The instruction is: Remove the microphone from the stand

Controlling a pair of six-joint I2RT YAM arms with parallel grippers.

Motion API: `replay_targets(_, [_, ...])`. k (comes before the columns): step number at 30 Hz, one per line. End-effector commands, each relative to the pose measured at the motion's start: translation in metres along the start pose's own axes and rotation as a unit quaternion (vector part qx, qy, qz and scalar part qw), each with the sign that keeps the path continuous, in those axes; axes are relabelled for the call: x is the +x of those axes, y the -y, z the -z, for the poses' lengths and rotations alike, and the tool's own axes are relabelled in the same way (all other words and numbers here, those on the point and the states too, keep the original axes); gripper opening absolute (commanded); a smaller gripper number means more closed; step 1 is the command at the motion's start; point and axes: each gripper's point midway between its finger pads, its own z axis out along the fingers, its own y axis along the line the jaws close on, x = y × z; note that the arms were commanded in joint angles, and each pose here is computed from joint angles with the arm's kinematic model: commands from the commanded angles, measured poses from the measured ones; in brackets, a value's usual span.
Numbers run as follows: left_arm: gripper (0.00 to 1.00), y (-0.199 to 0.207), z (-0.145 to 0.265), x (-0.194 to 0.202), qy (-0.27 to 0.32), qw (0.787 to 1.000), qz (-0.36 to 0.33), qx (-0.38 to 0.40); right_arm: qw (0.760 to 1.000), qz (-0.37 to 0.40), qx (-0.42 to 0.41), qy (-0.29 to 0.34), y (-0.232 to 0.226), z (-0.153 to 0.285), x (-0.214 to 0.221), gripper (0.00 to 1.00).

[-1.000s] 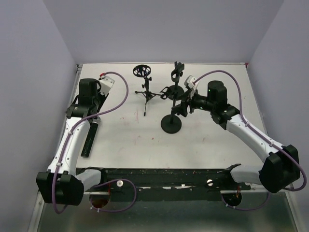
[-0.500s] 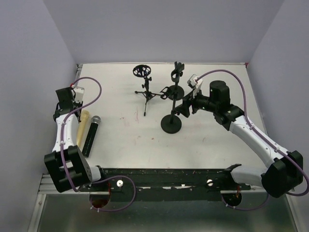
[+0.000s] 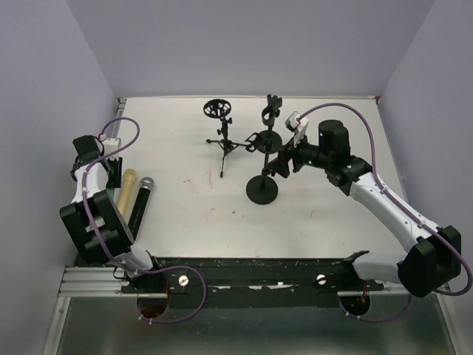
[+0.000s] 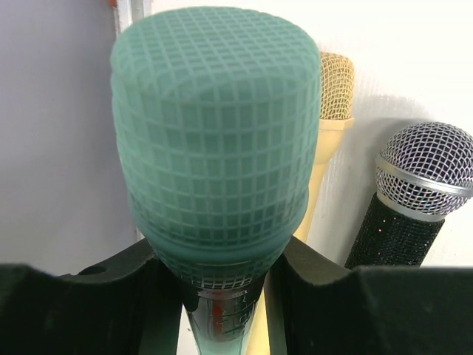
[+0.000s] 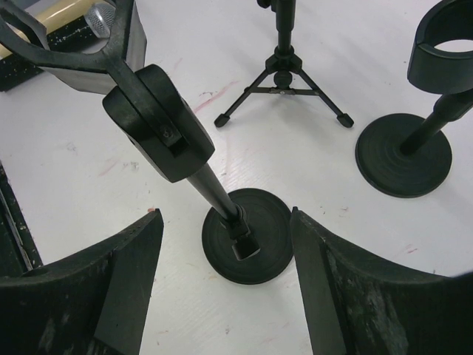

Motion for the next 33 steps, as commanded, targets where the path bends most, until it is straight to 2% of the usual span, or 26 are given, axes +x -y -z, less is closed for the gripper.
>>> replay_targets(1, [0.18,0.009,-0.010,0.009,-0.008,0.999,-0.008,0.035,1.000,-0.008,-0.012,-0.006,-0.005,0.000,-0.004,0.77])
replay_targets(6, [0.25,0.015,-0.018,0.022,-0.039,0.998,0.006,0.053,1.000,-0.012,-0.017,-0.005,-0.006,-0.001,-0.004,0.77])
replay_targets(16, [0.33,0.016,-0.029,0.035,-0.064,0.996,0.017,0.059,0.999,-0.016,-0.030,0.003,-0.010,-0.004,-0.004,0.76])
replay_targets(23, [0.48,0.020,-0.033,0.037,-0.075,0.994,0.026,0.073,0.999,-0.017,-0.029,0.002,-0.010,-0.002,-0.004,0.77])
replay_targets(33, [0.54,0.023,-0.034,0.042,-0.084,0.993,0.032,0.079,0.999,-0.016,-0.028,0.002,-0.012,0.001,-0.002,0.77])
